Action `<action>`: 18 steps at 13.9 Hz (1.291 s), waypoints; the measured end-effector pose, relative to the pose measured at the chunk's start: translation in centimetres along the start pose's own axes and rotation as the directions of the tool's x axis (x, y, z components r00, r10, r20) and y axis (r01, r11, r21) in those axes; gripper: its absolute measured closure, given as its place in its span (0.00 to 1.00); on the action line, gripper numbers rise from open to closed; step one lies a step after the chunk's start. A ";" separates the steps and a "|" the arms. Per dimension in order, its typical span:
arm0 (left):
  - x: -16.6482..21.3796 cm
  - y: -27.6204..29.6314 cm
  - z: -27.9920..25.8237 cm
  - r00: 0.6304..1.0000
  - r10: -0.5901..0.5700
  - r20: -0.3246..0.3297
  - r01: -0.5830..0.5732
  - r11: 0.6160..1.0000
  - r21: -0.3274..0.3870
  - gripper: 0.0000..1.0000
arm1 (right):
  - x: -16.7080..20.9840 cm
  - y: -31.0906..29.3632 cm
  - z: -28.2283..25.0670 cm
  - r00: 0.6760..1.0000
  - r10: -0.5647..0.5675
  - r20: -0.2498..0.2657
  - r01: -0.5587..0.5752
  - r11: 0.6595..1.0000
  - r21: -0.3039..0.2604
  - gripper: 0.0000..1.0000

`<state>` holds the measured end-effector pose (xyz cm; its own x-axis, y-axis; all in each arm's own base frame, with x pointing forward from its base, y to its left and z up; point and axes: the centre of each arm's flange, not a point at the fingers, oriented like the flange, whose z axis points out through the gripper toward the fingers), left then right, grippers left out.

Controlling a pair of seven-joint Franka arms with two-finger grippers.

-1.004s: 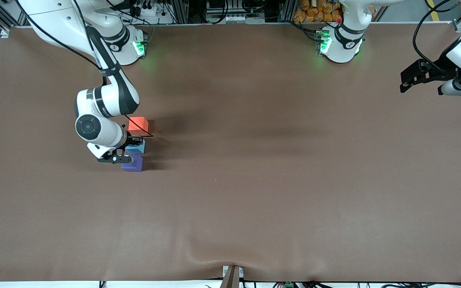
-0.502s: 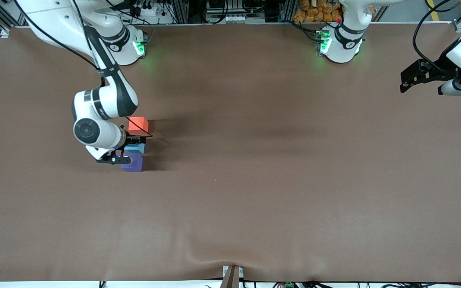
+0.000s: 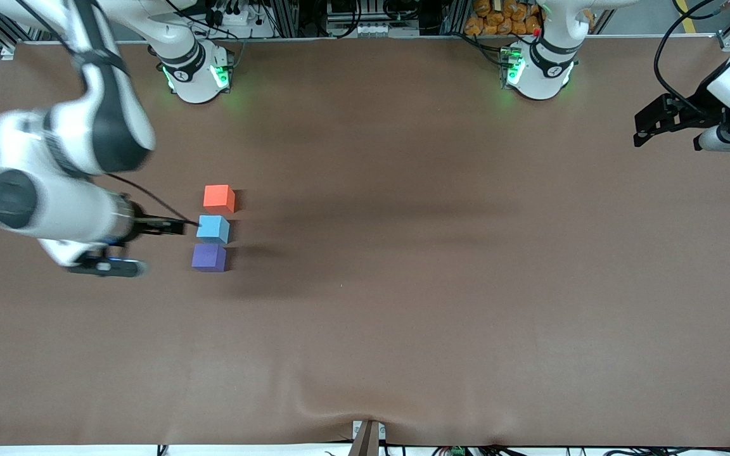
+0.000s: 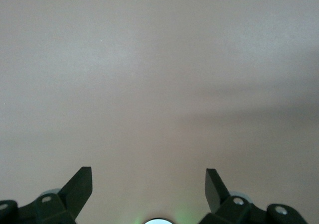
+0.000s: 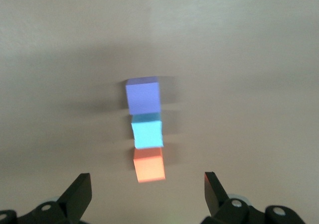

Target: Place blue block between orange and purple blocks

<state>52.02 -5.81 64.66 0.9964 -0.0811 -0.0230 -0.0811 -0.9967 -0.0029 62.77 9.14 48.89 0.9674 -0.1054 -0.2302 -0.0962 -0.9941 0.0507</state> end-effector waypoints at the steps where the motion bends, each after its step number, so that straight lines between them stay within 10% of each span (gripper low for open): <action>1: 0.0 0.0 0.0 1.000 0.000 0.000 0.000 1.000 0.000 0.00 | -0.4 2.0 -3.1 1.000 0.004 -0.009 -0.004 1.000 0.009 0.00; 8: 0.0 -0.5 0.0 1.000 -0.009 0.000 0.009 1.000 0.000 0.00 | -5.2 9.2 -14.7 0.994 0.014 -0.106 -0.013 1.000 0.013 0.00; 18: 0.0 -0.5 0.0 1.000 -0.010 0.000 0.010 1.000 0.000 0.00 | -9.3 9.1 -17.0 0.988 -0.068 -0.139 0.070 0.998 0.008 0.00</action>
<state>52.08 -5.26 64.64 0.9972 -0.0707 -0.0230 -0.0708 -0.9975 -0.0028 56.87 1.56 68.00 0.9949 -0.0325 -0.0959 -0.0300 -0.9992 0.0271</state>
